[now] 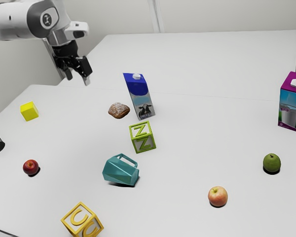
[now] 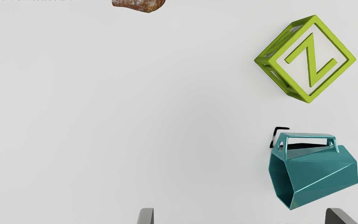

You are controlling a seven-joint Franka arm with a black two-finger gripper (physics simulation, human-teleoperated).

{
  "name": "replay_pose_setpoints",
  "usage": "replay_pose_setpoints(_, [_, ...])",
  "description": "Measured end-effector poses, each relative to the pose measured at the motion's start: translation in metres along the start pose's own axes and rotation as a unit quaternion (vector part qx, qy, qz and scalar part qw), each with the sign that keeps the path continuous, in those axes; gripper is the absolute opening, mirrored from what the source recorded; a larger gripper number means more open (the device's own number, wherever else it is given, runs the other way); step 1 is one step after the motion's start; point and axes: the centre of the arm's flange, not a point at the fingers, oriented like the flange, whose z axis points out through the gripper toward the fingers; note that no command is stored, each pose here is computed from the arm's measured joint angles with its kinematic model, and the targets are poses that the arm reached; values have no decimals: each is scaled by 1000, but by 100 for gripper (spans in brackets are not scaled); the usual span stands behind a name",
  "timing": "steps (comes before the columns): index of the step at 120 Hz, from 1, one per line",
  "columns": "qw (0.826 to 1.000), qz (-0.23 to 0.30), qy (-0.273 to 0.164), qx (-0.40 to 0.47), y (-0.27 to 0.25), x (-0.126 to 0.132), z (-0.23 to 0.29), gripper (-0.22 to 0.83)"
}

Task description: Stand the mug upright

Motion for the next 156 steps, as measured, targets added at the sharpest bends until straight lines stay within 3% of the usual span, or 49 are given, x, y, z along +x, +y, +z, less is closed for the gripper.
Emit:
replay_pose_setpoints(20, [1000, 2, -3, -19, 0, -14, 13, 62])
replay_pose_setpoints(52, [985, -48, -42, -160, -8, -42, 89, 62])
replay_pose_setpoints(79, [951, -111, -55, -283, -13, -76, 142, 62])
replay_pose_setpoints(107, [921, -152, -77, -349, -21, -96, 202, 62])
replay_pose_setpoints(124, [914, -152, -83, -368, -14, -100, 224, 62])
replay_pose_setpoints(156, [911, -113, -103, -384, 29, -80, 255, 61])
